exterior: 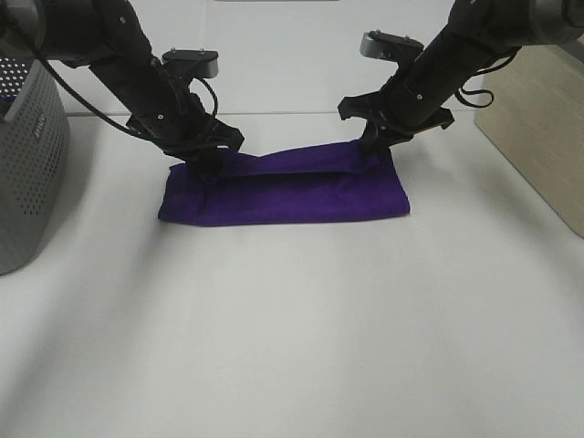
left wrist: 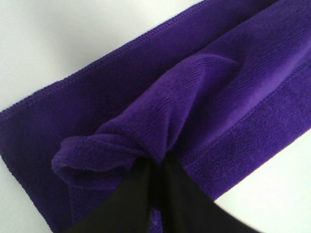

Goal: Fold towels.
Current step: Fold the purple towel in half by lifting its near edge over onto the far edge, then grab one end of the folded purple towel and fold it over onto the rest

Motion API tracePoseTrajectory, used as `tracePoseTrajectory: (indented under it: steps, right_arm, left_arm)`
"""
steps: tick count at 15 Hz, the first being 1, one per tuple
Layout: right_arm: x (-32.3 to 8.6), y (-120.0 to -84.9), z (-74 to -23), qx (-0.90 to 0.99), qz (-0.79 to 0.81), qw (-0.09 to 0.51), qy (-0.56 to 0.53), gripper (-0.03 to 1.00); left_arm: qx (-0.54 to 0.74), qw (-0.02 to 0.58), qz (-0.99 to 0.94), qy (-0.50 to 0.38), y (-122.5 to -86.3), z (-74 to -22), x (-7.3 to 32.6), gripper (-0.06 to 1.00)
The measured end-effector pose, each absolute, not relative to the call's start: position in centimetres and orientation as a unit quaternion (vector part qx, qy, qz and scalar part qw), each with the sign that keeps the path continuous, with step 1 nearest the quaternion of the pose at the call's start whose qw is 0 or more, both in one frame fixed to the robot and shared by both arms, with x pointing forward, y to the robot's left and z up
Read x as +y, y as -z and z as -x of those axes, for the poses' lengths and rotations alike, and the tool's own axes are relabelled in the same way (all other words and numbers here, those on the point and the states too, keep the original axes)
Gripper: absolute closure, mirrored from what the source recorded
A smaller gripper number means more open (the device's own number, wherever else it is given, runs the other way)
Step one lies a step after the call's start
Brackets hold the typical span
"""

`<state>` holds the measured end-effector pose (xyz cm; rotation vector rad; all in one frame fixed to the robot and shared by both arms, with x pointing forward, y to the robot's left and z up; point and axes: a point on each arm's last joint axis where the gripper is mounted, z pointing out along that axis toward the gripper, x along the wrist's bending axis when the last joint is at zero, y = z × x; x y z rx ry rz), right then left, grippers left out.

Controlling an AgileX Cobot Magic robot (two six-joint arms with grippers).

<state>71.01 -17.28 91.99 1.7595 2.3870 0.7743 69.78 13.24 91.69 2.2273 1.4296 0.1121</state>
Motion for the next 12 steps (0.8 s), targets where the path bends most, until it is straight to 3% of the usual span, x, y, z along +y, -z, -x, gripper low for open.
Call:
tracePoseTrajectory:
  steps: [3, 5, 6, 8, 9, 10, 12]
  right_arm:
    - [-17.3, -91.1, -71.1, 0.776, -0.58, 0.034, -0.246, 0.94]
    - [-17.3, -91.2, -71.2, 0.775, -0.58, 0.035, -0.247, 0.87]
    - [-17.3, -91.2, -71.2, 0.775, -0.58, 0.034, -0.247, 0.74]
    - [-17.3, -91.2, -71.1, 0.777, -0.581, 0.028, -0.243, 0.36]
    - [-17.2, -91.3, -70.9, 0.78, -0.58, 0.016, -0.235, 0.22]
    - [-17.1, -91.6, -70.6, 0.787, -0.575, 0.0, -0.224, 0.13]
    - [-17.1, -94.6, -69.8, 0.807, -0.556, -0.035, -0.198, 0.07]
  left_arm:
    - [0.523, 0.238, -0.817, -0.046, -90.7, -70.0, 13.3, 0.86]
    - [0.523, 0.239, -0.817, -0.049, -90.6, -70.1, 13.3, 0.72]
    - [0.529, 0.243, -0.812, -0.052, -90.7, -70.2, 13.3, 0.59]
    - [0.548, 0.236, -0.801, -0.053, -91.0, -70.3, 13.4, 0.29]
    - [0.557, 0.221, -0.799, -0.053, -91.4, -70.4, 13.7, 0.18]
    - [0.565, 0.201, -0.799, -0.053, -92.1, -70.5, 13.9, 0.1]
    - [0.575, 0.159, -0.802, -0.039, -94.7, -70.8, 14.7, 0.06]
